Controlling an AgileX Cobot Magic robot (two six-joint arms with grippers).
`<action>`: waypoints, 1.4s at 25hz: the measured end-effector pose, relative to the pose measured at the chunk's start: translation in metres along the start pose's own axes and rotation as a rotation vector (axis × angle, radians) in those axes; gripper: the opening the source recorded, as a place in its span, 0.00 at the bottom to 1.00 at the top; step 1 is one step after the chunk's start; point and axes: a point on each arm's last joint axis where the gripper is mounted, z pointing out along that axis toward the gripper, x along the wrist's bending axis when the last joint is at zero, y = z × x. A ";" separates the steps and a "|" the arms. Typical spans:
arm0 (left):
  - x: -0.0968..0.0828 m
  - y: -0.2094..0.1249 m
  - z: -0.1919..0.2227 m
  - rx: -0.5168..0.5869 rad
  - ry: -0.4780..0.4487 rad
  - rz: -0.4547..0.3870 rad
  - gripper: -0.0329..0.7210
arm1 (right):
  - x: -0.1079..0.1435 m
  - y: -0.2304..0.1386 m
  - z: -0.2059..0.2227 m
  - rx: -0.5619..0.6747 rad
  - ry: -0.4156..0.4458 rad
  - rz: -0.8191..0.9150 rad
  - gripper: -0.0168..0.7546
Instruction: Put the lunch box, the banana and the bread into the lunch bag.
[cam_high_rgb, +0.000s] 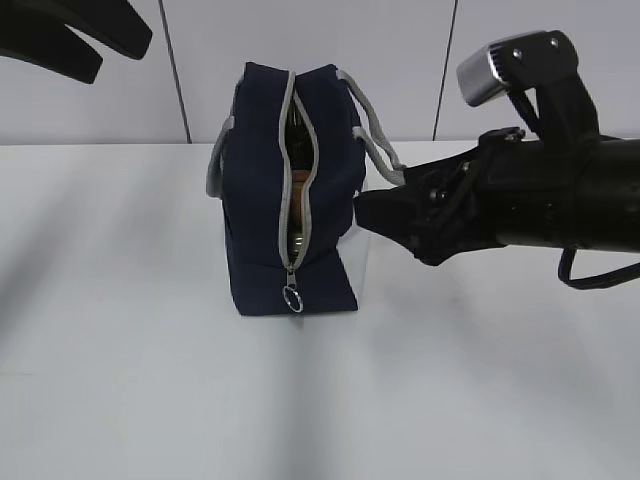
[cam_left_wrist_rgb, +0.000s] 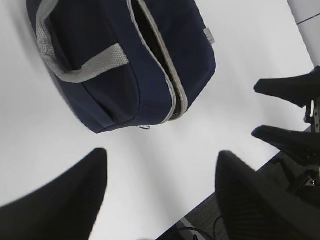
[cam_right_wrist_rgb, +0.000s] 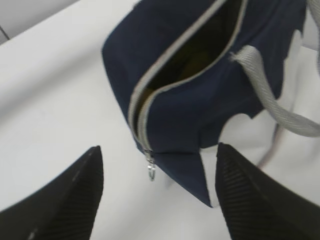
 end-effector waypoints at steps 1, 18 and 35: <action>0.000 0.000 0.000 0.000 0.000 -0.002 0.66 | 0.003 0.001 0.000 -0.011 0.031 0.001 0.69; 0.006 -0.001 0.000 0.016 0.066 0.010 0.64 | 0.023 -0.037 0.057 0.319 0.009 -0.240 0.55; 0.007 -0.002 0.000 0.022 0.078 0.014 0.63 | 0.061 -0.076 0.074 0.032 -0.213 -0.171 0.55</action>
